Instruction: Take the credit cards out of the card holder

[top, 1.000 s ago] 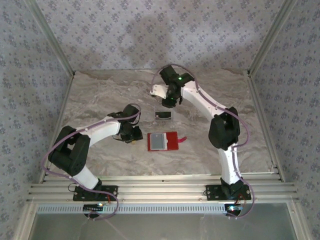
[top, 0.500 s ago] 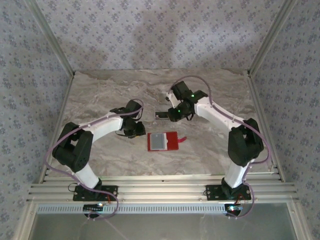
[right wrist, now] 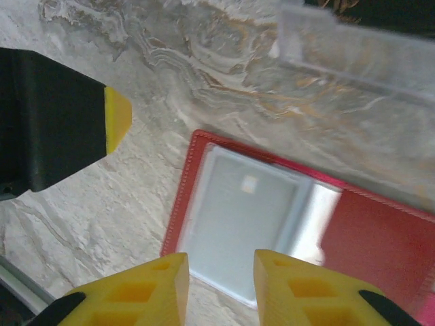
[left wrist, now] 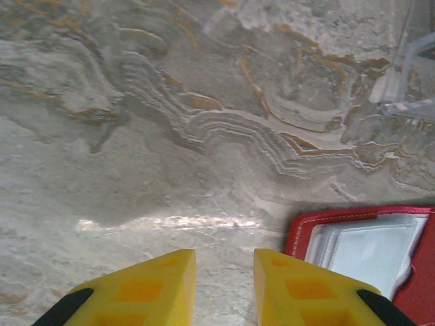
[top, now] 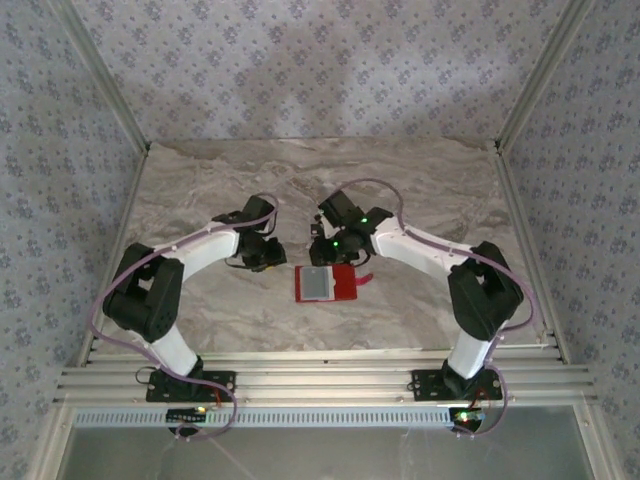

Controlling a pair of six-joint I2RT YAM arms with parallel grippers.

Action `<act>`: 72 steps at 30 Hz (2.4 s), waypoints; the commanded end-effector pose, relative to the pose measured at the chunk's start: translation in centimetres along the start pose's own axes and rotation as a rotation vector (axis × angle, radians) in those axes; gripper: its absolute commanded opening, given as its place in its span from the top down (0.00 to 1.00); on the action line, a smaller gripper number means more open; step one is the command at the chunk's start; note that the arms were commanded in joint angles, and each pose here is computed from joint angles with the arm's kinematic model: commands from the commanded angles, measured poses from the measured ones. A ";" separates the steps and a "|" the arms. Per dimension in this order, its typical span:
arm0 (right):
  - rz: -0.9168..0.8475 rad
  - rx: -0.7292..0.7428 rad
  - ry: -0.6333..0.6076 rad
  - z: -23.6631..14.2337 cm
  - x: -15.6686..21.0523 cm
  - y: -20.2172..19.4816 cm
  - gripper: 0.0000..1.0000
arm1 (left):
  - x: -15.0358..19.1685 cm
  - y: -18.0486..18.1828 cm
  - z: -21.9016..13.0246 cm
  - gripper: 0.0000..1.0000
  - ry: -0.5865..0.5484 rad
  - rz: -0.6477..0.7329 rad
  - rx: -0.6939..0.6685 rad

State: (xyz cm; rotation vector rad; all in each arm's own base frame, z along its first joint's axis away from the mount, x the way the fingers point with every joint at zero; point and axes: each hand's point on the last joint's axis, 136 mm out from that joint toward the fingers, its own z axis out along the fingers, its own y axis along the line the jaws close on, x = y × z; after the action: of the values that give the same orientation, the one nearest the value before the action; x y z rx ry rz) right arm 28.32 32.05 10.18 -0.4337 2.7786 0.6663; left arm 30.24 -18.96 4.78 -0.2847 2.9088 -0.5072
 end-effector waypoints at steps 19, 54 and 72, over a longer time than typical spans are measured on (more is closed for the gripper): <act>0.051 0.003 0.122 7.5 1.5 2.9 0.50 | 0.0 3.0 -2.5 0.71 -0.038 -0.051 0.039; -0.001 0.431 0.132 3.6 3.4 -3.7 0.43 | -0.1 2.8 -2.6 0.70 -0.033 -0.058 0.047; -0.014 0.599 0.112 -0.1 3.6 -6.9 0.40 | -0.2 1.9 -2.6 0.70 -0.027 -0.038 0.042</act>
State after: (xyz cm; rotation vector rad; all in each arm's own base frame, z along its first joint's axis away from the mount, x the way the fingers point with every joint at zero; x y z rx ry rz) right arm 27.45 27.10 5.02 -0.3808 2.9059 -0.1414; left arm 29.27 -15.57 5.49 -0.3742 2.8706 -0.5432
